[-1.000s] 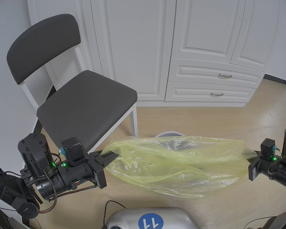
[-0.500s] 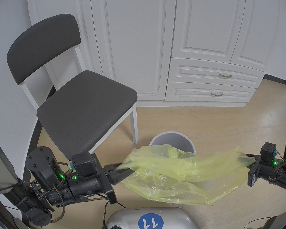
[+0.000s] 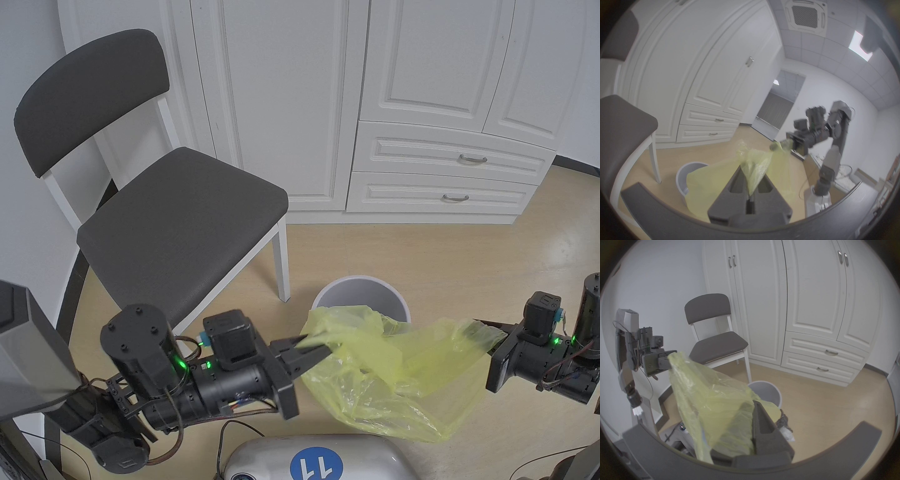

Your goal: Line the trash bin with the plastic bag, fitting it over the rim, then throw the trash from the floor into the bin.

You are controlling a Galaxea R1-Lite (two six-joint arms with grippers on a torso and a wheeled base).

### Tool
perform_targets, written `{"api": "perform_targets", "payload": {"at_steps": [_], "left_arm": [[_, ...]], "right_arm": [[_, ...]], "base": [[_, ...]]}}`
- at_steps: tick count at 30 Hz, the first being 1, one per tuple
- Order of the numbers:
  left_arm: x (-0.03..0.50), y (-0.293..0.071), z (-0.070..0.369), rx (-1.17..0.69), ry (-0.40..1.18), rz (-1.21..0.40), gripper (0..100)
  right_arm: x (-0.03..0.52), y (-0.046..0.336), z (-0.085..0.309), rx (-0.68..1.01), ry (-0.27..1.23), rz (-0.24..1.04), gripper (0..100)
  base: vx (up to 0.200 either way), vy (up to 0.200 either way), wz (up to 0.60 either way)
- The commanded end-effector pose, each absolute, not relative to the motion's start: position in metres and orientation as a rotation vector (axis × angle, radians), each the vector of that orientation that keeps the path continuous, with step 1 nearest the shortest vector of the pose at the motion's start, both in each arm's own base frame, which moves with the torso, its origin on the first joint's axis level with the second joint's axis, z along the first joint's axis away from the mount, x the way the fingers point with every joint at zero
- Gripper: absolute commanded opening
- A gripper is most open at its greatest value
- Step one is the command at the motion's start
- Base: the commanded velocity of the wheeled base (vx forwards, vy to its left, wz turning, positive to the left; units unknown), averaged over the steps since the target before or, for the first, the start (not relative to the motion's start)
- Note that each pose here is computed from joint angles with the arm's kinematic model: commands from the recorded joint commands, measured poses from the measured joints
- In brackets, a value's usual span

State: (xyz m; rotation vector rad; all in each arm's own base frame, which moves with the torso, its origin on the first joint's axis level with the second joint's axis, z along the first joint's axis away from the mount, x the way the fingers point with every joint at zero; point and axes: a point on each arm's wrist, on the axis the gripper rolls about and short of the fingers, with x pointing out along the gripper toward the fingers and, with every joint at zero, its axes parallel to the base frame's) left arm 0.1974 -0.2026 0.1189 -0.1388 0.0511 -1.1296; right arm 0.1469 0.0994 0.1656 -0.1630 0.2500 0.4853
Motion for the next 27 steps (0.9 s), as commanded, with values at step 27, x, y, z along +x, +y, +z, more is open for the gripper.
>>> {"api": "perform_targets", "payload": {"at_steps": [27], "left_arm": [[0.242, -0.246, 0.127, -0.453, 0.014, -0.792, 0]], "right_arm": [[0.178, 0.125, 0.157, 0.044, 0.249, 0.464, 0]], "base": [[0.0, 0.0, 0.0]]}}
